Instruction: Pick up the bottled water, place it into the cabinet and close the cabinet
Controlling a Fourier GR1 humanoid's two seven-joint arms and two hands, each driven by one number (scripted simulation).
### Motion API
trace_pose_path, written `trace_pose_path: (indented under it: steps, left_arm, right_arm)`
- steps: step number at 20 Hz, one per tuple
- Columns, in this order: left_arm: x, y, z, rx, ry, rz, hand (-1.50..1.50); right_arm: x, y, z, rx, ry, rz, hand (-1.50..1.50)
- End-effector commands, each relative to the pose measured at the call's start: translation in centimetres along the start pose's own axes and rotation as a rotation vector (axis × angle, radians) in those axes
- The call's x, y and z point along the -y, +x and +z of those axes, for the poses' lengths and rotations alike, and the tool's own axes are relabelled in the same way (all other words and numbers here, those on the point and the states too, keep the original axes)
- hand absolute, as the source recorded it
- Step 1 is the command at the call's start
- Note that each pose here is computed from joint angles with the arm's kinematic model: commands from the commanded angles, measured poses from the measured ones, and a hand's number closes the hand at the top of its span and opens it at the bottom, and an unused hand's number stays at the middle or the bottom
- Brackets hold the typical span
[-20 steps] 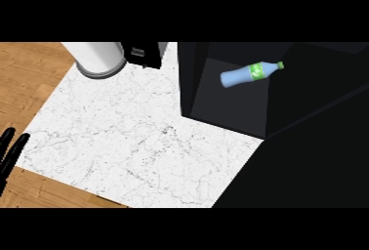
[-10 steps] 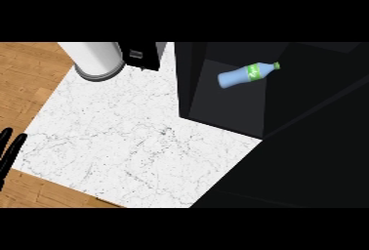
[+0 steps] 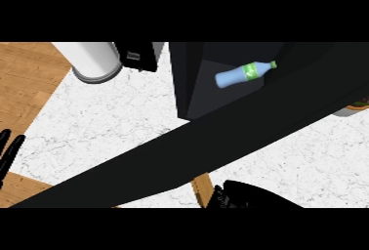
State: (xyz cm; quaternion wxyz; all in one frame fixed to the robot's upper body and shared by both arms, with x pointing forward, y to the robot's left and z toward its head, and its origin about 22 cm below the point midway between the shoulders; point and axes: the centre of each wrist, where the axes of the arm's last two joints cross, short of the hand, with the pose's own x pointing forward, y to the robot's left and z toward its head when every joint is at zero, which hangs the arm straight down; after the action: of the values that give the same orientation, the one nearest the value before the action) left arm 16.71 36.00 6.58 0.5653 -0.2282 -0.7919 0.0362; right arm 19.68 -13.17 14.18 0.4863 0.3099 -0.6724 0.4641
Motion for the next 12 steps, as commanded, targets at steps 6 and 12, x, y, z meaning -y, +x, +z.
trace_pose_path:
  steps: [6, 12]
  left_arm:
    - [-0.9, 0.2, 0.6, 0.010, 0.043, -0.013, -1.50]
    - [-0.7, 0.2, 0.6, 0.023, 0.030, 0.006, -1.50]
  right_arm:
    - [5.9, -1.6, -5.4, -0.149, -0.401, -0.068, 1.50]
    - [10.2, -1.3, -9.5, -0.197, -0.582, -0.071, 1.50]
